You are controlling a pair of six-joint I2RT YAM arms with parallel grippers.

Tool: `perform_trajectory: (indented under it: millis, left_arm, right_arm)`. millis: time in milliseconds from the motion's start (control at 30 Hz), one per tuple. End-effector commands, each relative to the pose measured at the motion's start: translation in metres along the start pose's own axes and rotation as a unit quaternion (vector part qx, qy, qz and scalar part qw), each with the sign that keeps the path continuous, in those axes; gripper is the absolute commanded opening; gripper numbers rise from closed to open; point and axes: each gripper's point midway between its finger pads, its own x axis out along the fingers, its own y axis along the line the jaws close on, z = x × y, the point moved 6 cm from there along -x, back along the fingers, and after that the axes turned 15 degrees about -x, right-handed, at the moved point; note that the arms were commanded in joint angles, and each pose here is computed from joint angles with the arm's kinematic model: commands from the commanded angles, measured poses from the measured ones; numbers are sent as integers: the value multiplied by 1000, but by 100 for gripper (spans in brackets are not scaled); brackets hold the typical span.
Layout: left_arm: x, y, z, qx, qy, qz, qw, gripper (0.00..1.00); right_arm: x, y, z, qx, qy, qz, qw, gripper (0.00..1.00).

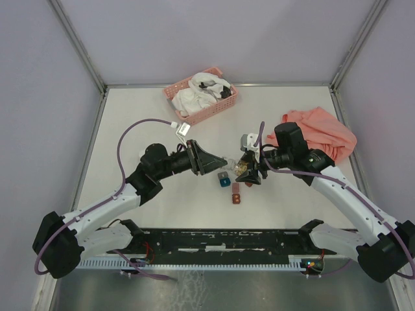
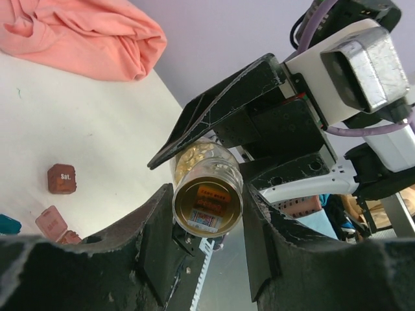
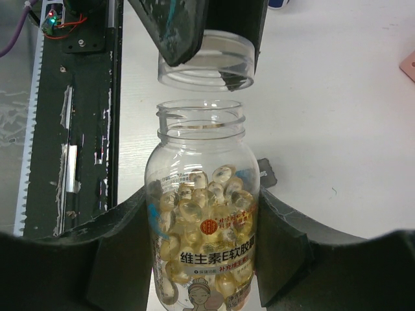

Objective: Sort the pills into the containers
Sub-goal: Screw the lid of the pill bottle onto the pill bottle.

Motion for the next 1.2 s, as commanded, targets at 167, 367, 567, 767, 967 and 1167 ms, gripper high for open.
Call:
perform_trajectory:
  millis: [167,367,567,767,967,1167]
  left_arm:
    - [11,-8,3,43,-2,13,999,28]
    - [12,-10,0,42,2,9,999,28]
    - [12,-15,1,40,0,1,999,28]
    - [14,-18,-3,37,8,-4,999,27]
    - [16,-20,-4,37,13,-6,999,27]
    - [20,-13,-6,40,23,27,999,26]
  right_arm:
    - [-4,-12,18,-30,-8,-20,999,1]
    - [-2,-13,16,-26,1,-18,999,2]
    - [0,-13,16,-27,6,-19,999,2]
    - [1,-14,14,-26,14,-21,999,2]
    - [2,-16,12,-27,29,-27,999,2]
    - [3,-17,10,-29,45,-29,998,2]
